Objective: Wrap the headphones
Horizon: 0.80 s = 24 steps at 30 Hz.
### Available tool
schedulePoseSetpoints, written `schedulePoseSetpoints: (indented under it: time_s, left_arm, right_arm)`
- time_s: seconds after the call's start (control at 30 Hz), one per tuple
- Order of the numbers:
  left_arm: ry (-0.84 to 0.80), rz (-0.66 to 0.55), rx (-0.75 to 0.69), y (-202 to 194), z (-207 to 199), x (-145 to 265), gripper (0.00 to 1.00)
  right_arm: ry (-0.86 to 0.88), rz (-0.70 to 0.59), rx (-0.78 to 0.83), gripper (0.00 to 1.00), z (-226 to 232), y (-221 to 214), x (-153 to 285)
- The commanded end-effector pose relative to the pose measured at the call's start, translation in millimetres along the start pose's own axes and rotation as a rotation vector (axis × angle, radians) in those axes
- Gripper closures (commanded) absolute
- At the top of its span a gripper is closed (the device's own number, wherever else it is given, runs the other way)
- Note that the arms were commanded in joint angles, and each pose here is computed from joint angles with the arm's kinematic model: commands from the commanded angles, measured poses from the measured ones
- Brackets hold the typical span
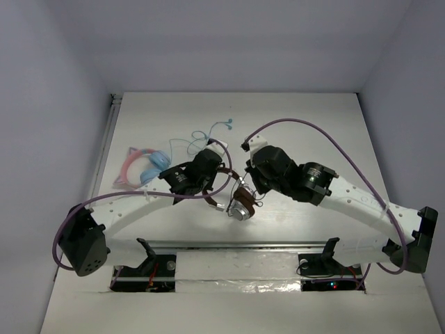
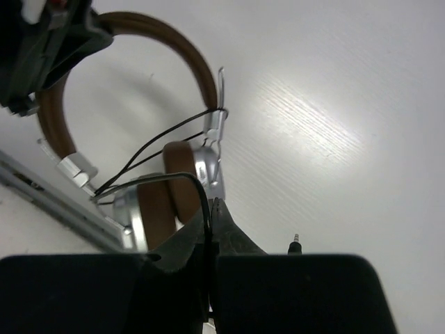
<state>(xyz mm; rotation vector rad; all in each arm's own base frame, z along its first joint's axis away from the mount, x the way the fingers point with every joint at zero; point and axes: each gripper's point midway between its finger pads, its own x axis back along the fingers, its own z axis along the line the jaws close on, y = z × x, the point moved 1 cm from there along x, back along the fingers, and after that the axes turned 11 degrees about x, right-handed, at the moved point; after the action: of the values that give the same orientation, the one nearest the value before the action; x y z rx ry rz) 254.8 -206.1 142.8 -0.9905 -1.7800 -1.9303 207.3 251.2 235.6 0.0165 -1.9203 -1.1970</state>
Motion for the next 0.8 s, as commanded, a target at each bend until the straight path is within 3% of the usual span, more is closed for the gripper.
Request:
schedulePoseSetpoints:
  time_s: [0.0,0.2,0.4,0.63,0.77]
  left_arm:
    - [-0.157,-0.039,-0.019,12,-19,17,1.00]
    - [-0.337,-0.064,-0.043,20,-42,39,1.00]
    - [-0.401,-0.075,0.022,32,-40,49,1.00]
    - [-0.591,-0.131,0.051,56,-54,78,1.00]
    - [-0.666,-0.155,0.055,69,-60,94,1.00]
  right_arm:
    - [-0.133,-0.050,0.016,1.00,-24,17,6]
    - [-0.213,-0.047,-0.029,1.00,-33,10,-15]
    - [-0.308,-0.092,-0.149,0.96,-56,1,-23]
    - [-0.143,-0.196,-0.338,0.53,-57,-2,-26]
    - [-0.084,-0.229,-0.439,0.53,-53,-6,-31]
